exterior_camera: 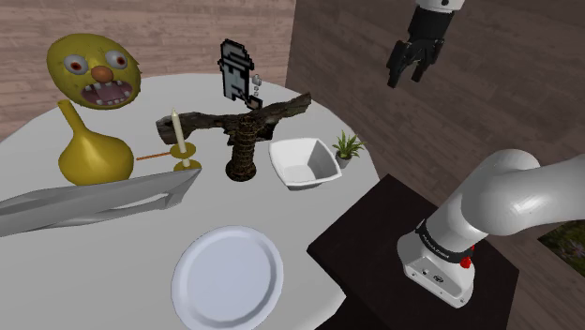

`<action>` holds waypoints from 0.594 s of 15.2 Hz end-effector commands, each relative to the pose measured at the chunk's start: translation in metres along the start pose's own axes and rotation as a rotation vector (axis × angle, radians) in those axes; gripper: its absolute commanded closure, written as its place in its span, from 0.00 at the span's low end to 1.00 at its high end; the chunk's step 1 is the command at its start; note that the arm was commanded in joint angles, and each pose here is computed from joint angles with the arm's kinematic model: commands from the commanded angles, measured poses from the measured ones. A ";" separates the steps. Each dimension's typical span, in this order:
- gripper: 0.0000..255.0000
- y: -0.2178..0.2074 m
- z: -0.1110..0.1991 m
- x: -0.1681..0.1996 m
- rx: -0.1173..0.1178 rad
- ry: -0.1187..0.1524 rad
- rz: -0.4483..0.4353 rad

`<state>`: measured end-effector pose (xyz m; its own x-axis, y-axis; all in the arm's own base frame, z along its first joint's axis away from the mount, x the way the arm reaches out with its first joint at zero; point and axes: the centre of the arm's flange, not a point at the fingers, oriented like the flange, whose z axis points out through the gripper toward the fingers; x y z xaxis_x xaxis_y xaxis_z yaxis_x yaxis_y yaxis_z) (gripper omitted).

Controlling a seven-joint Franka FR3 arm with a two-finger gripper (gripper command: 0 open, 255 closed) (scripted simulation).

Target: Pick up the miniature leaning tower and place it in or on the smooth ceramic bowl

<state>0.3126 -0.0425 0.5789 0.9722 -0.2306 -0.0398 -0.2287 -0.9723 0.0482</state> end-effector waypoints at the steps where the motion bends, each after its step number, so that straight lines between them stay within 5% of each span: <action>1: 0.00 0.000 0.000 0.000 0.000 0.000 0.000; 9: 0.00 -0.079 0.048 0.044 0.011 0.036 0.038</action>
<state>0.3644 0.0144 0.5338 0.9654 -0.2605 -0.0083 -0.2600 -0.9648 0.0405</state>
